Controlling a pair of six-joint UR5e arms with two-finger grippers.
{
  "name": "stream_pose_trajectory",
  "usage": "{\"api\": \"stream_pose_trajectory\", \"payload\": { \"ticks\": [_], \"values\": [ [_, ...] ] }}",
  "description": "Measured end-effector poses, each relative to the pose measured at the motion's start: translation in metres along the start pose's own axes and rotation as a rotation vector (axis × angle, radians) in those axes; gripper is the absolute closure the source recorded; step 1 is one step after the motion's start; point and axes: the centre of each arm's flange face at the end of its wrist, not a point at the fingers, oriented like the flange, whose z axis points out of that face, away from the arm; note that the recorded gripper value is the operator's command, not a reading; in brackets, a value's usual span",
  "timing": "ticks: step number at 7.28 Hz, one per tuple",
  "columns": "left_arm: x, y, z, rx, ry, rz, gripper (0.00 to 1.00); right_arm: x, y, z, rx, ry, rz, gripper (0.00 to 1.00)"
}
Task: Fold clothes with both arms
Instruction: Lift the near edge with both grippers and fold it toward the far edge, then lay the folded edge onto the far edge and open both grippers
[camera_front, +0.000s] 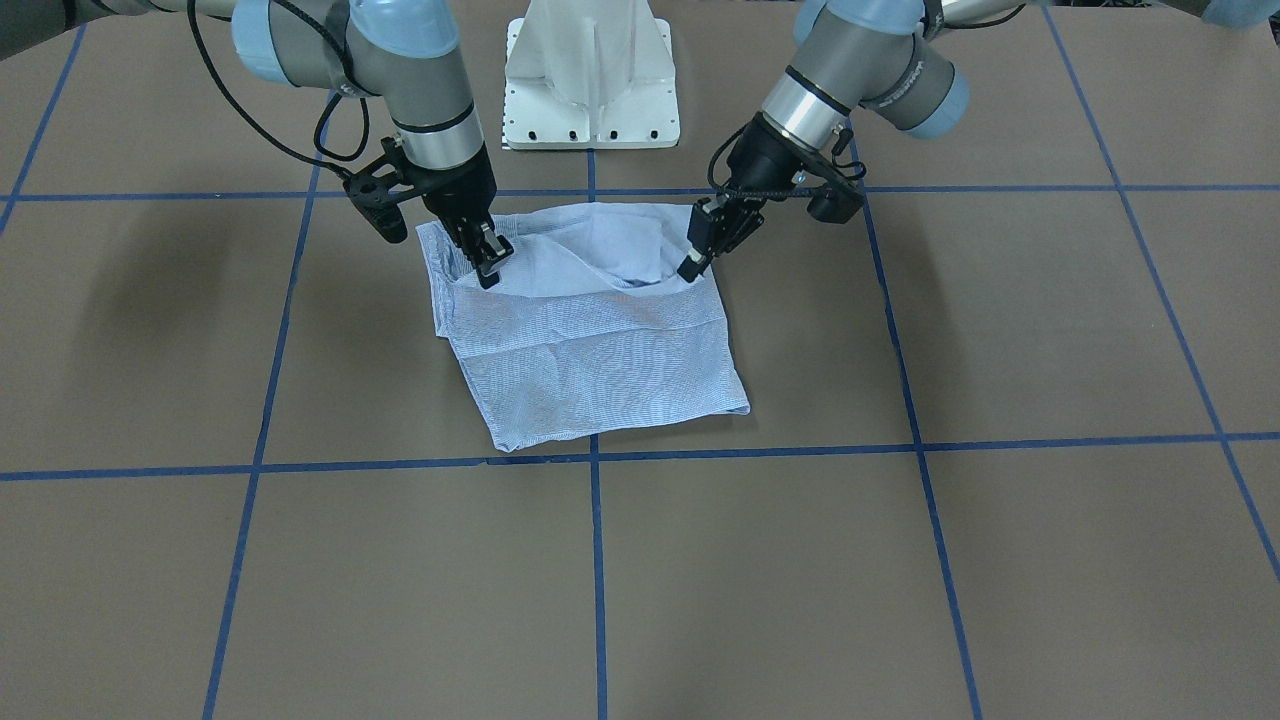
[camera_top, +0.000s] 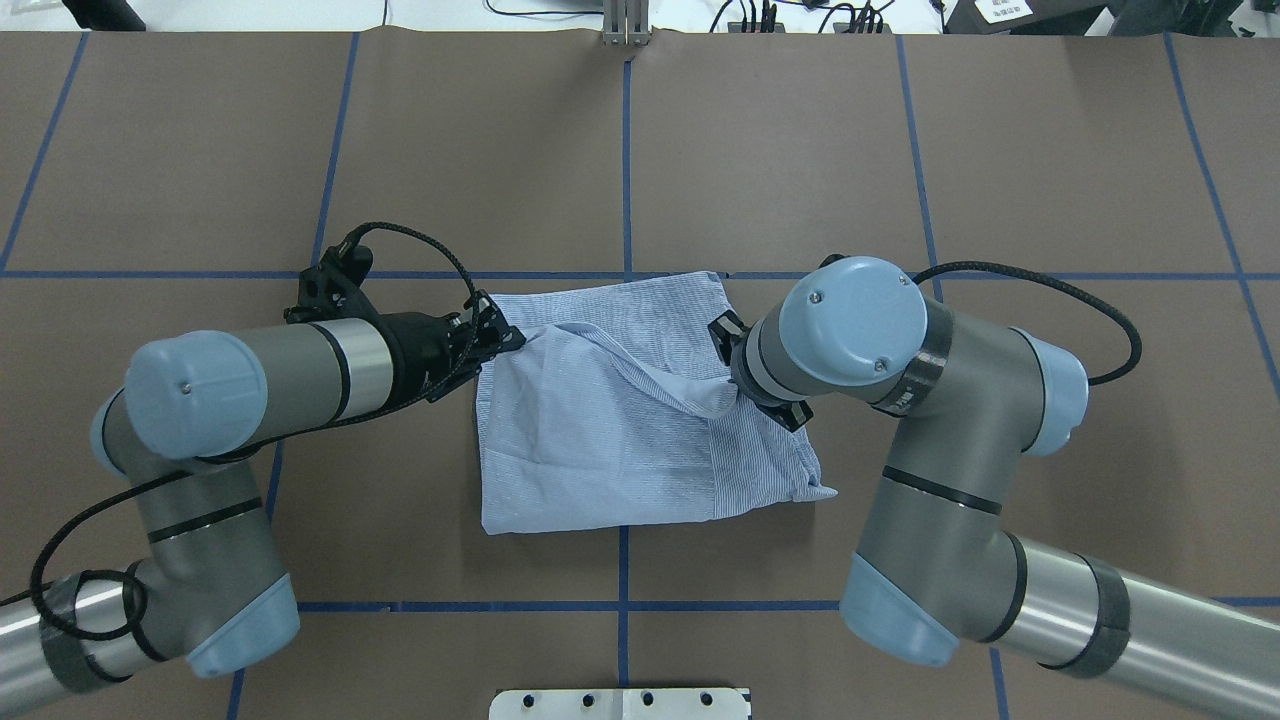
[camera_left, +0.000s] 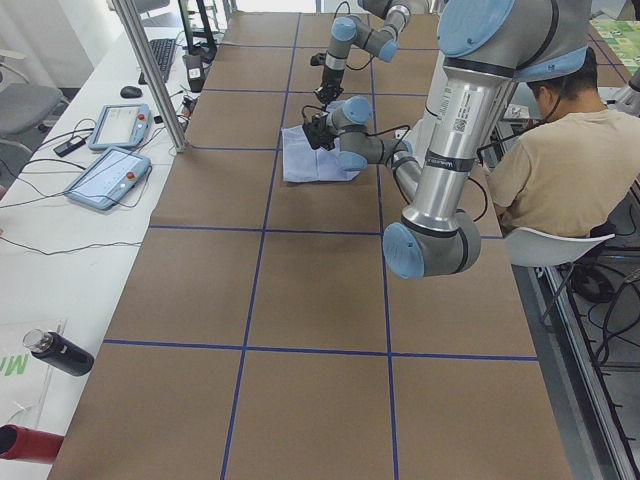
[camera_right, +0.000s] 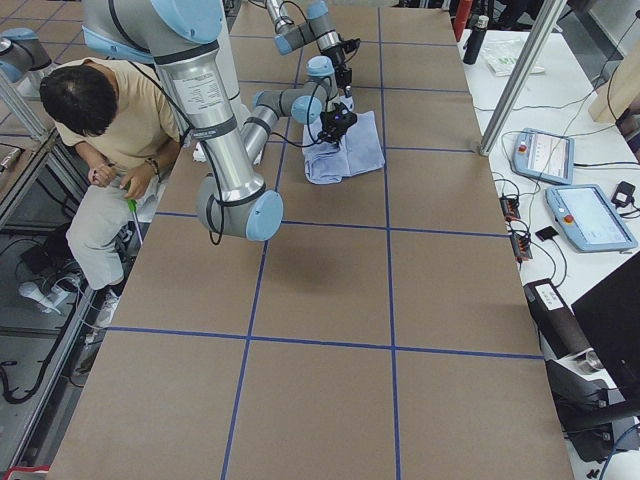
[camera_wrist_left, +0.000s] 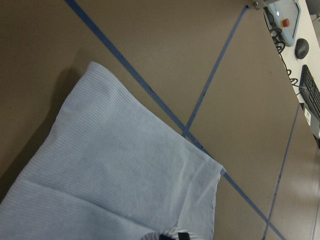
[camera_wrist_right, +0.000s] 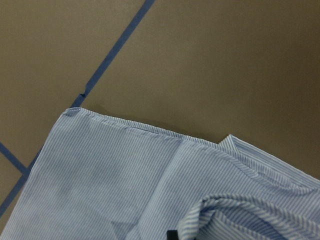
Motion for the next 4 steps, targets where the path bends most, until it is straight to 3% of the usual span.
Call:
{"api": "stream_pose_trajectory", "payload": {
  "ticks": [2, 4],
  "values": [
    [-0.007, -0.028, 0.028, 0.055, -0.037, 0.012, 1.00, -0.039, 0.001, 0.034, 0.016, 0.026, -0.018, 1.00],
    [-0.015, -0.041, 0.038, 0.080, -0.059, 0.024, 1.00, -0.069, -0.012, 0.067, 0.014, 0.004, -0.034, 1.00]
  ]
}}
